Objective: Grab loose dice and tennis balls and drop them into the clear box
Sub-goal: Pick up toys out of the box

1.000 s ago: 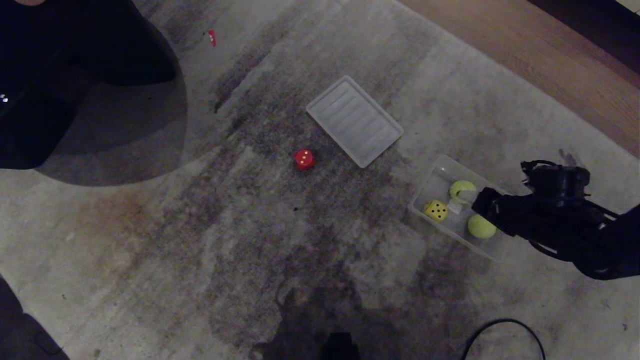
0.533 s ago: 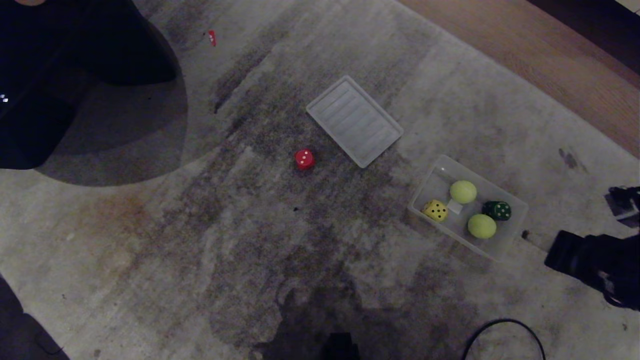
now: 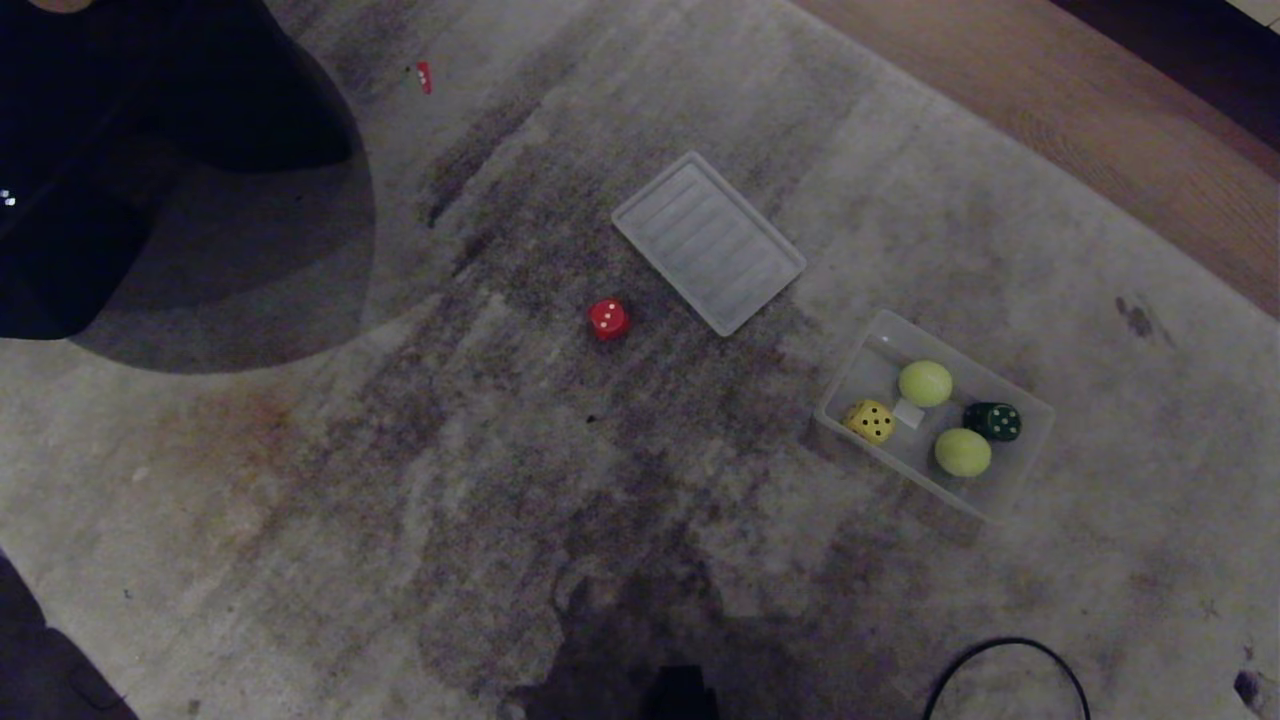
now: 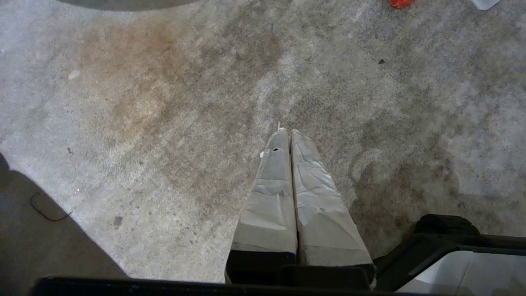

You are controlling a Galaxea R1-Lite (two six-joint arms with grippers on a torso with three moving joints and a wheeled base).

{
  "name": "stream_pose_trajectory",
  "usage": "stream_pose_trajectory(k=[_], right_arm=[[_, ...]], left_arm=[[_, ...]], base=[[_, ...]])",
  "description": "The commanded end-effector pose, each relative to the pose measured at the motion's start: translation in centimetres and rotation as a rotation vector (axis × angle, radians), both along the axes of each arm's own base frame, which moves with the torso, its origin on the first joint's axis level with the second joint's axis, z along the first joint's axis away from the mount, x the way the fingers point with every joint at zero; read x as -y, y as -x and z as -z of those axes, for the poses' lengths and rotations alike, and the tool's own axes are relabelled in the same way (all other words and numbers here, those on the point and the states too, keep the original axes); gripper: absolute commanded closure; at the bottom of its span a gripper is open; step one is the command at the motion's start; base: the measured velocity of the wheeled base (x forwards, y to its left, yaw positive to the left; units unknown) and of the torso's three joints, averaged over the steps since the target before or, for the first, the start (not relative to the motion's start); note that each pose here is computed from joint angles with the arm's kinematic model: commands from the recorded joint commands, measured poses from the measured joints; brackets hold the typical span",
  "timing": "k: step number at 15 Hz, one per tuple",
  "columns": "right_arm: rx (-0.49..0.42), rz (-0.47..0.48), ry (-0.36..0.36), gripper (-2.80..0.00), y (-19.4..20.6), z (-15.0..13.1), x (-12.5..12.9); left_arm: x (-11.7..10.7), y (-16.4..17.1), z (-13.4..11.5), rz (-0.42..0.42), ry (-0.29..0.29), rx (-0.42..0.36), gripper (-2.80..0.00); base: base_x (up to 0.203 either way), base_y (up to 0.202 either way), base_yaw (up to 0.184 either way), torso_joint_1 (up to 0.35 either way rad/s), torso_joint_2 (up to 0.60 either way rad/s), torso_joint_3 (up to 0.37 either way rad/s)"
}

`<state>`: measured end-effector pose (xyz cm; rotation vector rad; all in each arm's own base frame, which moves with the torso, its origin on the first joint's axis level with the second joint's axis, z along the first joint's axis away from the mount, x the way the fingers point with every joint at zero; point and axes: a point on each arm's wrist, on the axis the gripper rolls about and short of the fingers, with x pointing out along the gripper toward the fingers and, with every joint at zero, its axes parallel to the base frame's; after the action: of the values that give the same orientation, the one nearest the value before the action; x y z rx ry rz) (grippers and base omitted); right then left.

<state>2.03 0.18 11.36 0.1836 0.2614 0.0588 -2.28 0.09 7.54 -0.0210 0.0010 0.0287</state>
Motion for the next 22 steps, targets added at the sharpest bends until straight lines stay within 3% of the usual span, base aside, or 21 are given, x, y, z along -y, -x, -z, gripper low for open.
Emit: stream_pose_trajectory(k=[1, 4, 7, 9, 11, 22], right_arm=[[0.148, 0.014, 0.044, 0.00, 3.0, 2.0, 0.1], [0.273, 0.025, 0.073, 0.00, 4.5, 2.8, 0.1], [0.323, 0.046, 0.143, 0.00, 4.3, 3.3, 0.2], [0.263, 0.058, 0.144, 0.00, 4.2, 3.9, 0.2], [0.263, 0.050, 0.165, 0.00, 4.2, 3.9, 0.2], [0.268, 0.061, 0.135, 0.00, 4.2, 3.9, 0.2]], left_arm=[[0.0, 0.0, 0.0, -0.001, 0.000, -0.003, 0.00], [0.0, 0.0, 0.0, 0.000, 0.000, -0.003, 0.00], [0.0, 0.0, 0.0, 0.000, 0.000, -0.003, 0.00], [0.0, 0.0, 0.0, 0.000, 0.000, -0.003, 0.00], [0.0, 0.0, 0.0, -0.001, 0.000, -0.003, 0.00], [0.0, 0.0, 0.0, -0.002, -0.003, -0.003, 0.00]], base=[[0.000, 0.000, 0.000, 0.000, 0.00, 0.000], [0.000, 0.000, 0.000, 0.000, 0.00, 0.000], [0.000, 0.000, 0.000, 0.000, 0.00, 0.000], [0.000, 0.000, 0.000, 0.000, 0.00, 0.000], [0.000, 0.000, 0.000, 0.000, 0.00, 0.000], [0.000, 0.000, 0.000, 0.000, 0.00, 0.000]])
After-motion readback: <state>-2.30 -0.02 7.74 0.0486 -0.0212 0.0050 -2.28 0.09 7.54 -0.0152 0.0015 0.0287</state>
